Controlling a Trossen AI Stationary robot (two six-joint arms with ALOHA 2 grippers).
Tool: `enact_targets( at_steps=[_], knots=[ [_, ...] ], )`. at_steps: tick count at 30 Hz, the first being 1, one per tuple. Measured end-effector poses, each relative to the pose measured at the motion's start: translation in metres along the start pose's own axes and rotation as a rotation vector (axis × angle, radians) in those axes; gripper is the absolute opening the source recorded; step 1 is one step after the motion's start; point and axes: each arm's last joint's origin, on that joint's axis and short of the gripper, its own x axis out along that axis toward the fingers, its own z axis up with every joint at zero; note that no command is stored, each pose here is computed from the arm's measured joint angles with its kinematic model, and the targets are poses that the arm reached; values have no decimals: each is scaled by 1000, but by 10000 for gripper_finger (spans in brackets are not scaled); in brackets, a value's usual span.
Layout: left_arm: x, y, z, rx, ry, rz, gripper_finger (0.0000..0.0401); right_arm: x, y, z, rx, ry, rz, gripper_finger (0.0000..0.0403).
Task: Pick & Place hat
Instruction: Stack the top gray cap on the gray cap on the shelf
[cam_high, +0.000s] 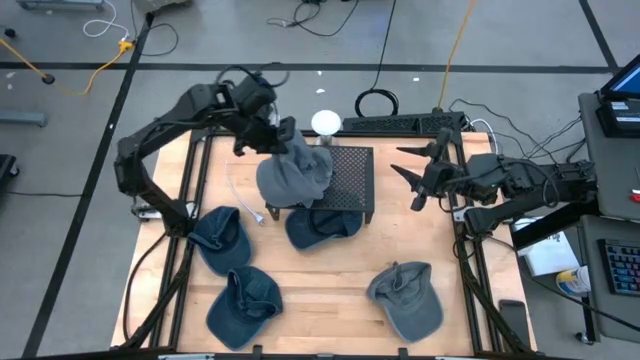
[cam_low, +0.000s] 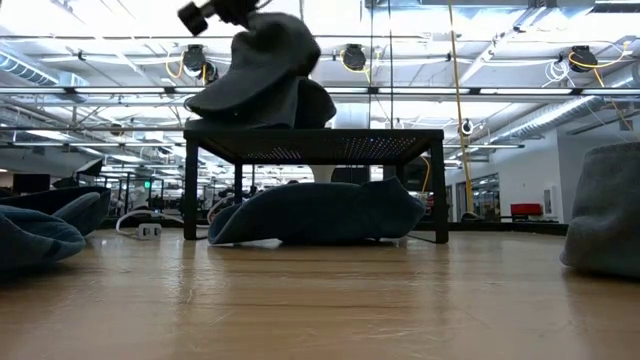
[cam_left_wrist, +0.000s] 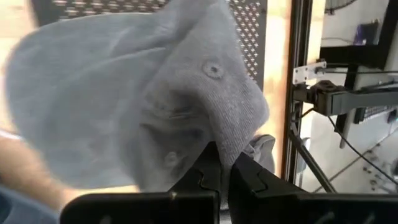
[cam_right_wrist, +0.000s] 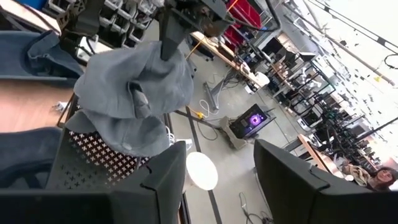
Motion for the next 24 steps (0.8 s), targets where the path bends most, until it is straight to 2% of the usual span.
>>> enact_targets(
  at_steps=[4,19,24],
  knots=[
    [22,-8,7,33,39,-20,3,0,0,-1,-6,6,4,182],
    [94,-11,19,112,163,103,3,0,3,-4,-14,38,24,181],
    [103,-10,20,122,176,117,32,0,3,-4,-13,38,23,178]
  ],
)
